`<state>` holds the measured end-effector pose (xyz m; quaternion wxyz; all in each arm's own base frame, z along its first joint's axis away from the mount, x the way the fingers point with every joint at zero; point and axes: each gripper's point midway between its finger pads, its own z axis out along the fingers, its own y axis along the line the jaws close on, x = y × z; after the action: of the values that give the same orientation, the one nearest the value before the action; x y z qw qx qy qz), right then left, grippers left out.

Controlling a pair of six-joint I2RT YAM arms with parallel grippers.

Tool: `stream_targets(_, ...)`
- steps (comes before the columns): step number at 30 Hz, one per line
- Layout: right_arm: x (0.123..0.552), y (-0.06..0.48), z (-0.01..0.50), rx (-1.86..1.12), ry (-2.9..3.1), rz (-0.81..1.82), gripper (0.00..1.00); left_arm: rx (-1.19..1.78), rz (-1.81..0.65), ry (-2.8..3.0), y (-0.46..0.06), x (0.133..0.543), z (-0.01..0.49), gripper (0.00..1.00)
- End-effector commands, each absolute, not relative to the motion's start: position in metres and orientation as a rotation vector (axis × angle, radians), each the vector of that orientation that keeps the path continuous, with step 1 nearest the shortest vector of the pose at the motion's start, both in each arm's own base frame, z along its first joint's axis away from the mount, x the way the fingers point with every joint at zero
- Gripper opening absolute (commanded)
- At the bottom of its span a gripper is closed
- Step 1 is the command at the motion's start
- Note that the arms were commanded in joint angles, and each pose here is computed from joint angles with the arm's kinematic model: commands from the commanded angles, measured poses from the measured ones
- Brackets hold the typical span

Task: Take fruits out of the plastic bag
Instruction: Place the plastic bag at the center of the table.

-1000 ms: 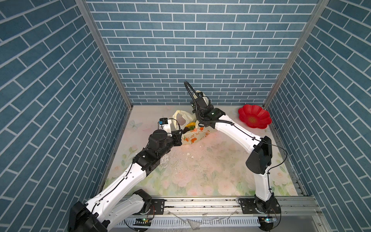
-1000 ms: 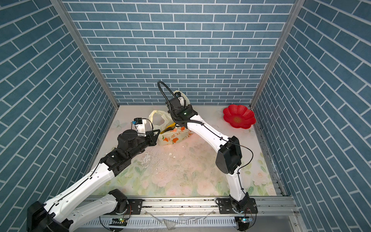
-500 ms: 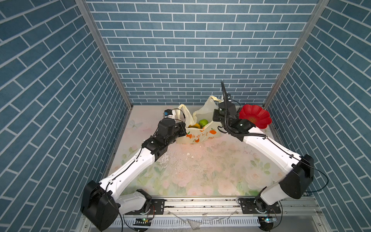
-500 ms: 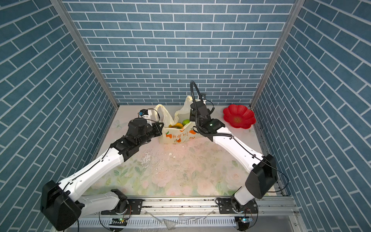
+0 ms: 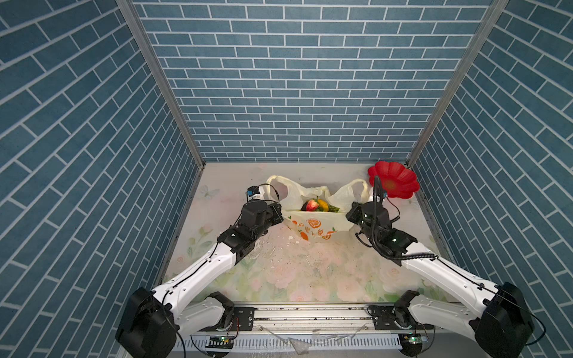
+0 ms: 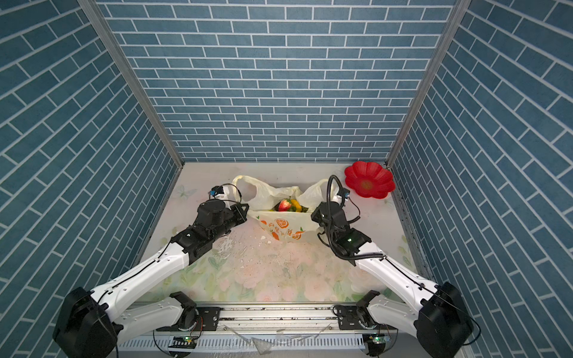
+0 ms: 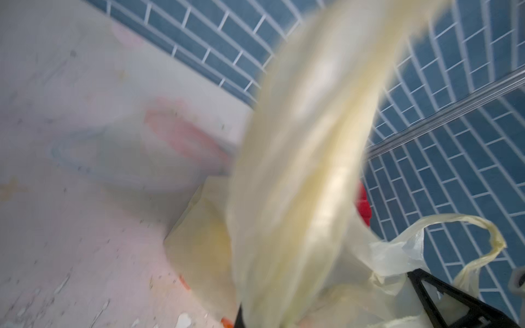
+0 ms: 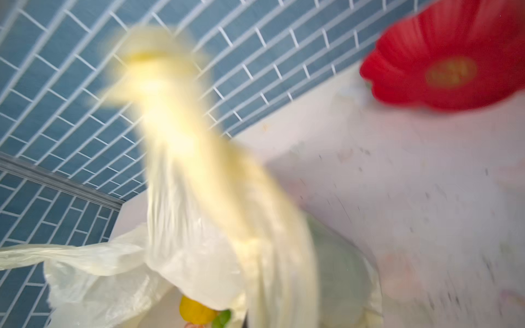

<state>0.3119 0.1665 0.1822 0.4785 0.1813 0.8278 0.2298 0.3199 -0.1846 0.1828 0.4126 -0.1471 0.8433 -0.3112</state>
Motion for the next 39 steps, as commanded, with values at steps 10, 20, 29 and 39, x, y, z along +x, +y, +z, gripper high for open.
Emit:
stream_targets(10,0.299,0.159,0.153,0.609,1.992,0.689,0.00,-0.286,-0.691,2.336,-0.187,0.294,0.140,0.62)
stream_targets(20,0.307,0.170,0.176,0.485,1.997,0.637,0.00,-0.152,-0.293,2.466,-0.117,0.233,0.179,0.90)
stream_targets(29,0.308,0.179,0.184,0.426,1.988,0.608,0.00,0.154,-0.172,2.385,-0.137,0.238,0.269,0.90)
stream_targets(39,0.300,0.179,0.184,0.406,1.976,0.613,0.00,0.411,0.026,2.382,-0.238,0.302,0.260,0.90)
